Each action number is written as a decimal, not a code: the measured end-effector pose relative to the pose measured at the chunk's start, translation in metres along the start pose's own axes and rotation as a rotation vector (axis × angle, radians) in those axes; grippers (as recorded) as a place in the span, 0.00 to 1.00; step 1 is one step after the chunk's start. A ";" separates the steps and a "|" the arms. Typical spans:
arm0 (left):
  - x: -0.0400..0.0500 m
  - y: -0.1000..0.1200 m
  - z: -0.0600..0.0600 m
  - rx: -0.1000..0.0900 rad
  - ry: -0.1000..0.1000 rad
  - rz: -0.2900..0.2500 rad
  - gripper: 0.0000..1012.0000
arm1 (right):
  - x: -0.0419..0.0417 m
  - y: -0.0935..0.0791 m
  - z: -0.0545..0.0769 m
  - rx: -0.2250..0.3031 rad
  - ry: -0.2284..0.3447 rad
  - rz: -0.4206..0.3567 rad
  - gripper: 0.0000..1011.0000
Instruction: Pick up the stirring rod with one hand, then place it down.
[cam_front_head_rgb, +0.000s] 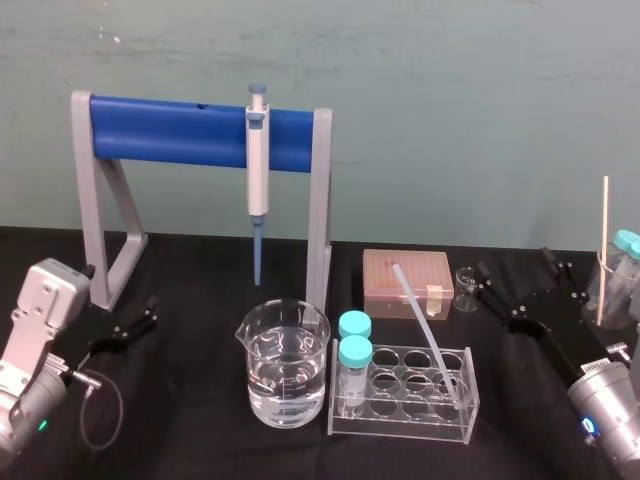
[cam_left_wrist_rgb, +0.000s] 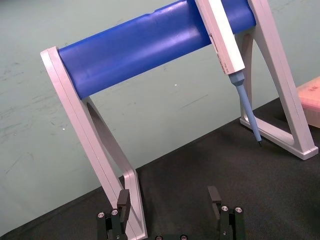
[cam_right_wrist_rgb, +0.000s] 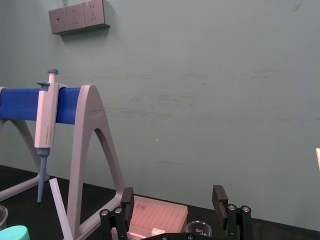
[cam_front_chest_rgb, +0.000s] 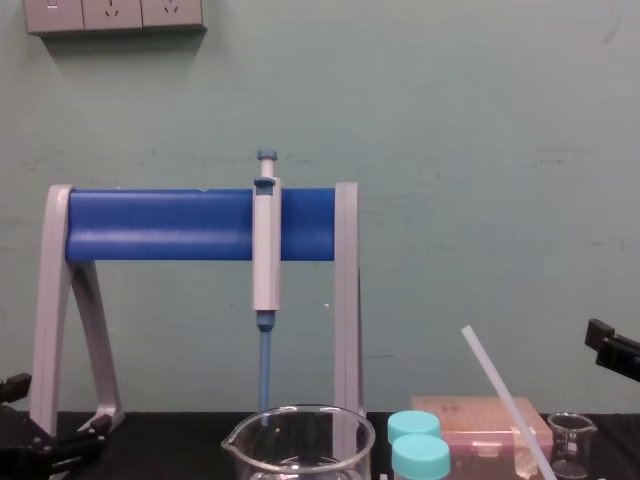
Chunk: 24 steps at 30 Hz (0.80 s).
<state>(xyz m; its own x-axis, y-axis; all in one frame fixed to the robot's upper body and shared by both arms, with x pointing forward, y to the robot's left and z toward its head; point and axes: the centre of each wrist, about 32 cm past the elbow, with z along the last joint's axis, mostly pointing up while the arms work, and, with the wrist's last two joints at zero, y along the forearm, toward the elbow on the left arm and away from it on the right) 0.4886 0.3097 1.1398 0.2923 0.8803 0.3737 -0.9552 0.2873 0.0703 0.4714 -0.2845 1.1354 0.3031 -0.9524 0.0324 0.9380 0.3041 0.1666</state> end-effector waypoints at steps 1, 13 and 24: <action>0.0000 0.000 0.000 0.000 0.000 0.000 0.99 | 0.0000 0.000 0.000 0.000 0.000 0.000 0.99; 0.0000 0.000 0.000 0.000 0.000 0.000 0.99 | 0.0000 0.000 0.000 0.004 -0.004 0.001 0.99; 0.0000 0.000 0.000 0.000 0.000 0.000 0.99 | 0.0000 0.000 0.000 0.005 -0.005 0.001 0.99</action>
<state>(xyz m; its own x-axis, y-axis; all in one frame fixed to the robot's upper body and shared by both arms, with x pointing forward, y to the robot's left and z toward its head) 0.4886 0.3096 1.1398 0.2923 0.8803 0.3737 -0.9552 0.2874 0.0703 0.4712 -0.2846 1.1353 0.3027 -0.9524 0.0378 0.9369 0.3046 0.1717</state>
